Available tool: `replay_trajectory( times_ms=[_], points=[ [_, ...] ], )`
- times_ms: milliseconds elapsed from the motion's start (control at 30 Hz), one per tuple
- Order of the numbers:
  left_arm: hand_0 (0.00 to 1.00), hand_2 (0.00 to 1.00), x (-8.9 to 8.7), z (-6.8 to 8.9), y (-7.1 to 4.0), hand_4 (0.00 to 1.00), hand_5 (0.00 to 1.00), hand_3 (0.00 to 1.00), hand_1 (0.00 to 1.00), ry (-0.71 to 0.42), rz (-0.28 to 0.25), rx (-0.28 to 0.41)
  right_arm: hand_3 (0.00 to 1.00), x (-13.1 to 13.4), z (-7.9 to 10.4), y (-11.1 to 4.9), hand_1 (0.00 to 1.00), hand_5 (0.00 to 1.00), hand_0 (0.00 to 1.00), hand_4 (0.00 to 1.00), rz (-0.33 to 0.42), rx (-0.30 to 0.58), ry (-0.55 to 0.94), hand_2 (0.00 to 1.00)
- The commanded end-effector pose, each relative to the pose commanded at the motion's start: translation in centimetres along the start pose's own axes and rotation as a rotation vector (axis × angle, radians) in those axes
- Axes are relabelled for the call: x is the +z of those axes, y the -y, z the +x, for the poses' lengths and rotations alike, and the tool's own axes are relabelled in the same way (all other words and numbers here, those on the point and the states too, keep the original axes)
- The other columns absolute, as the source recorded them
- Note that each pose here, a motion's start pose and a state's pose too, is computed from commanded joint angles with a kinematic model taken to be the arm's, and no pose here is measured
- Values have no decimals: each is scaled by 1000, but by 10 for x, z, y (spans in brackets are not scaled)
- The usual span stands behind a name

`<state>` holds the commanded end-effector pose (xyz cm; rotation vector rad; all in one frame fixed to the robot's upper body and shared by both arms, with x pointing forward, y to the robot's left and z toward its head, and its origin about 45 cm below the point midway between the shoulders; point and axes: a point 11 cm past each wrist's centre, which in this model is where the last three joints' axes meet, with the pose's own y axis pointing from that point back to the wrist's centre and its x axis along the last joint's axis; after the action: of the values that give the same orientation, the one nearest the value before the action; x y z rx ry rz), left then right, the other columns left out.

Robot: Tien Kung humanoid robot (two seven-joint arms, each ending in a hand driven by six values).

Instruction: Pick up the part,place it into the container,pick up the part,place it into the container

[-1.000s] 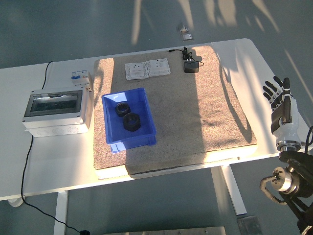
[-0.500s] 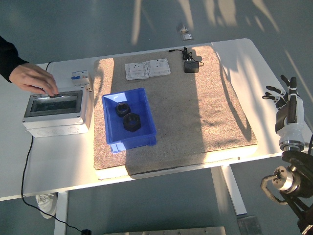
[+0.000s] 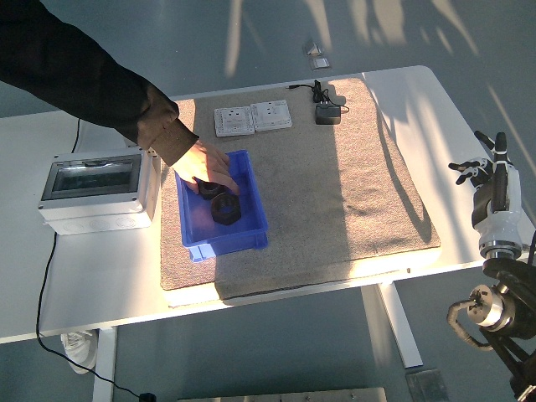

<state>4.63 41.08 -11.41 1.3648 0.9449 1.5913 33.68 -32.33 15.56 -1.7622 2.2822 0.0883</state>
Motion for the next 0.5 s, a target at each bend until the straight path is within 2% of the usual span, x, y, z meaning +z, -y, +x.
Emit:
replay_trajectory(
  times_ms=[500],
  points=[
    [676,647,1,1,0,755,793,751,662,0,-1,2,688,1,0,0,182,855,546,998,-4,-1,-7,248]
  ],
)
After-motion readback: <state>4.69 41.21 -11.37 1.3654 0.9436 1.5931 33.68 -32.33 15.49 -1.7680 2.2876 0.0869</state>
